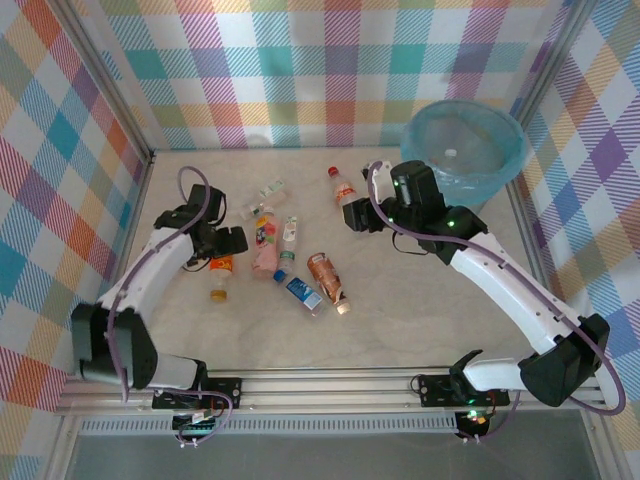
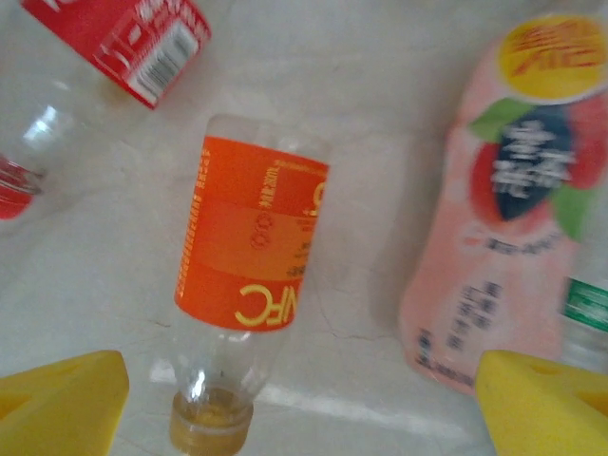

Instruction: Put the plastic bottles in the bin

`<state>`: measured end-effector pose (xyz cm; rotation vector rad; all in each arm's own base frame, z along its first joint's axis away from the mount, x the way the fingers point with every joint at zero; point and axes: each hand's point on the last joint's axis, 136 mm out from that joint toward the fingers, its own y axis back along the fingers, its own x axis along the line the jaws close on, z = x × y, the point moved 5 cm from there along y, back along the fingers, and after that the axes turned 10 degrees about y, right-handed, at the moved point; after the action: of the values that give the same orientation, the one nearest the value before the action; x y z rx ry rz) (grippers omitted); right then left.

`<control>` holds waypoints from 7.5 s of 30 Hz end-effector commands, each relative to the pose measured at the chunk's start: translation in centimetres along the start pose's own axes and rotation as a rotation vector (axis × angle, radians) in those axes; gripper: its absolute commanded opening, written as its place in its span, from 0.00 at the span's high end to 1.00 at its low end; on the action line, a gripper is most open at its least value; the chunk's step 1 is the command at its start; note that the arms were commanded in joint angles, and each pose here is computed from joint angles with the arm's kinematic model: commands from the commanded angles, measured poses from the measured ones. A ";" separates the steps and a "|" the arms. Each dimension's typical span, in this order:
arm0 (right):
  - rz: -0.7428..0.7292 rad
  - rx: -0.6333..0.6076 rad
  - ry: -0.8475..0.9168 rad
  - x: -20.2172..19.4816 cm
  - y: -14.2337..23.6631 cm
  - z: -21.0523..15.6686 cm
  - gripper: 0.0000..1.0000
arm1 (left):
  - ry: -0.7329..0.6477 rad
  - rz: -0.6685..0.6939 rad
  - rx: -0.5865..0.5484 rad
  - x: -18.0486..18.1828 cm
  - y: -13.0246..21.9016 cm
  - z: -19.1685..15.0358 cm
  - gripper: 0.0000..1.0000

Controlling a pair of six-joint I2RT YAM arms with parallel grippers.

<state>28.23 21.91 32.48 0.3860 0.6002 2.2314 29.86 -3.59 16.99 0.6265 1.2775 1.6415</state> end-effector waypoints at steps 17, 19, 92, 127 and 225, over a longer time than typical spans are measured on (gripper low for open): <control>0.001 0.029 0.024 0.2 0.7 -1.9 0.37 | 0.118 0.141 0.162 2.6 -10.0 -1.9 0.16; -0.009 0.031 0.032 0.1 0.7 -2.1 0.36 | 0.121 0.138 0.170 2.6 -10.3 -2.0 0.19; 0.607 -0.275 0.042 7.5 6.0 5.2 0.23 | -0.846 -0.849 -0.558 -13.7 21.9 -8.5 0.46; 0.717 -0.129 0.005 8.5 3.1 3.9 0.29 | -1.001 -0.901 -0.522 -17.5 22.5 -10.8 0.46; -0.636 0.211 -0.217 -22.4 3.3 -1.0 0.32 | -0.717 -0.864 -0.824 -13.3 25.1 -7.7 0.08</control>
<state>40.51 2.65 32.75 0.3982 0.6871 1.4974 20.23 -19.25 39.45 0.1000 0.1922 0.9100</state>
